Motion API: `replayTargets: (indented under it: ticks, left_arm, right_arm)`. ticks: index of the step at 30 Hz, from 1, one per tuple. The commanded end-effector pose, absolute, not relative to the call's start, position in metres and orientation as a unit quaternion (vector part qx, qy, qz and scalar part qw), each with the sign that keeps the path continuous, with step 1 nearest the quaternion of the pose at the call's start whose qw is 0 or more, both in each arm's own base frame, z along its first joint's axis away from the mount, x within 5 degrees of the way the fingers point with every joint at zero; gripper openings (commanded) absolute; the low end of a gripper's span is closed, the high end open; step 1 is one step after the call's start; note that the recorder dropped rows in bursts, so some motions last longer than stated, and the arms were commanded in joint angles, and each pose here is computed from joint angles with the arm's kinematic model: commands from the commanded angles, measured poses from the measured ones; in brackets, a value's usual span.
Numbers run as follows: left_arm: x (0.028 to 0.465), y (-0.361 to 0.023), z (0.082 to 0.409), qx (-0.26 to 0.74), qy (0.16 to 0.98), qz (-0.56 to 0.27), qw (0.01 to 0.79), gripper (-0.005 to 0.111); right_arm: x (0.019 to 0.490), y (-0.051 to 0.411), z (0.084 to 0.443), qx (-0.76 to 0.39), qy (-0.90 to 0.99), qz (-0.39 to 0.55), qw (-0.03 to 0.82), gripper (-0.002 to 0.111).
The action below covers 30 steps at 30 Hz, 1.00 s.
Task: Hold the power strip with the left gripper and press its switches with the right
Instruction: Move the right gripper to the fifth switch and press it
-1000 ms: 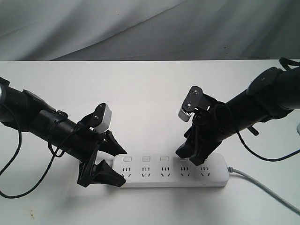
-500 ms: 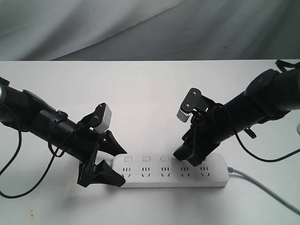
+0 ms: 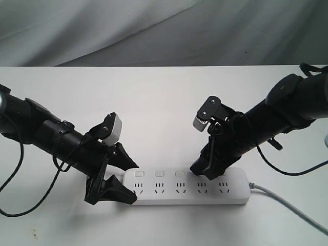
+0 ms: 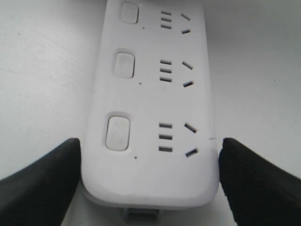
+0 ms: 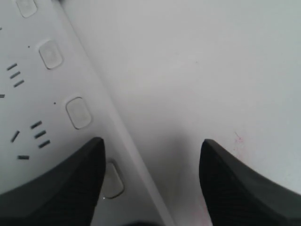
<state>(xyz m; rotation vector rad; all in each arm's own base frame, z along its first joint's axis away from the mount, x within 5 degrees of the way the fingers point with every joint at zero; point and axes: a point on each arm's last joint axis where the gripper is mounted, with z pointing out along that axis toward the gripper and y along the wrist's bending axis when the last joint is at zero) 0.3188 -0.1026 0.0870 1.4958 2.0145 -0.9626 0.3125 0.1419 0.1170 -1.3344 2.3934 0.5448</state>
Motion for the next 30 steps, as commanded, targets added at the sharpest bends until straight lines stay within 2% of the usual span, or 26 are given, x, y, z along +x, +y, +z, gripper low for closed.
replayTargets:
  ticks: [1,10,12,15,19,30]
  left_arm:
    - [0.318,-0.105,0.087,0.548,0.725,-0.353,0.224,0.061]
    - [0.318,-0.105,0.087,0.548,0.725,-0.353,0.224,0.061]
    - [0.318,-0.105,0.087,0.548,0.725,-0.353,0.224,0.061]
    - [0.318,-0.105,0.087,0.548,0.725,-0.353,0.224,0.061]
    - [0.318,-0.105,0.087,0.548,0.725,-0.353,0.224,0.061]
    - [0.318,-0.105,0.087,0.548,0.725,-0.353,0.224,0.061]
  right_arm:
    - [0.310,0.133,0.101,-0.515,0.831,0.150,0.148,0.054]
    - [0.312,0.129,0.101,-0.509,0.839,0.126,0.147,0.054]
    - [0.314,0.133,0.118,-0.494,0.838,0.142,0.185,0.054]
    - [0.315,0.132,0.168,-0.491,0.818,0.132,0.268,0.054]
    - [0.312,0.107,0.189,-0.471,0.825,0.157,0.272,0.054]
    - [0.293,0.097,0.157,-0.446,0.843,0.143,0.264,0.054]
